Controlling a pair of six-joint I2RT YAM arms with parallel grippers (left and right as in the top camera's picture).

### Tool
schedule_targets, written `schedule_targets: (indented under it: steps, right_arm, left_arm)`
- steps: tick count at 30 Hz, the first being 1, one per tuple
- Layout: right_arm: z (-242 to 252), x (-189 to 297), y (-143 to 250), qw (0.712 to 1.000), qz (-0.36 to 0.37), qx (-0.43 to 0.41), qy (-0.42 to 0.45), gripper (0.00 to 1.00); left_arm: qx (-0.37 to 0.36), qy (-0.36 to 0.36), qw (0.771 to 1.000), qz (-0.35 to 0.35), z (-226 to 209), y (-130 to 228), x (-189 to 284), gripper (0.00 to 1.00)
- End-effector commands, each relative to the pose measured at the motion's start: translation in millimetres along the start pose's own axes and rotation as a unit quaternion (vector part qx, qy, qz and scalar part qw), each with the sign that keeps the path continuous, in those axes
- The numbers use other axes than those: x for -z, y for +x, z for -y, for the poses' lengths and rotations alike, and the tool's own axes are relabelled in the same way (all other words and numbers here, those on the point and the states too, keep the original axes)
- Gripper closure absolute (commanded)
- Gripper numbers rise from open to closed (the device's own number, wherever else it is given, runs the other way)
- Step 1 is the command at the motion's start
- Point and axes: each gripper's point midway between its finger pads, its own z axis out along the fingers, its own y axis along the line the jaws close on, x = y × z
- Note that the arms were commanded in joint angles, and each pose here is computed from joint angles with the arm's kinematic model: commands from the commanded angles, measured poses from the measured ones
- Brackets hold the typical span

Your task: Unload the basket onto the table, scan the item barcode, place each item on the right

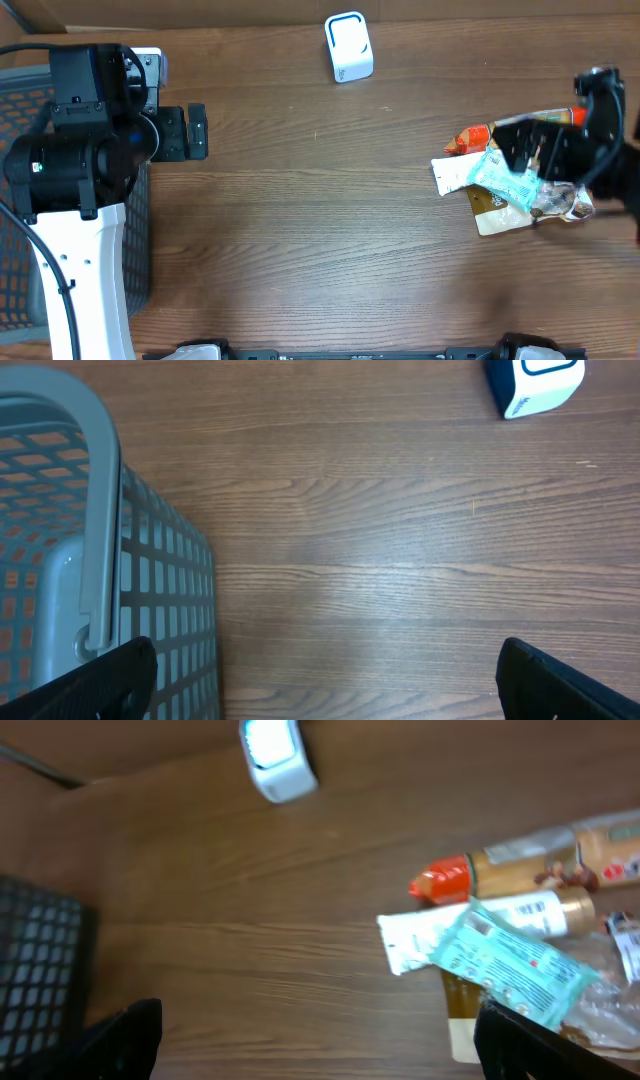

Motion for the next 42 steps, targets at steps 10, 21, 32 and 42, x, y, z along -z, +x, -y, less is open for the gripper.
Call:
schedule_targets:
  steps: [10,21,32,42]
  right_arm:
    - [-17.2,54.9,23.5,0.998,0.046,0.03,0.027,0.0]
    - [-7.8,55.1,-2.0,0.99,0.118,0.055,0.056,0.0]
    - [-8.4,18.3,34.9,0.936,0.314,0.156,0.014,0.0]
    - [22.2,-39.3,89.7,0.905,0.39,0.169,0.023,0.0]
  left_arm:
    - [-0.008,-0.005,1.0,0.003,-2.6,-2.4,0.1,0.0]
    - [-0.008,-0.005,1.0,0.003,-2.6,-2.4,0.1,0.0]
    - [-0.008,-0.005,1.0,0.003,-2.6,-2.4,0.0,0.01]
    - [-0.008,-0.005,1.0,0.003,-2.6,-2.4,0.0,0.0]
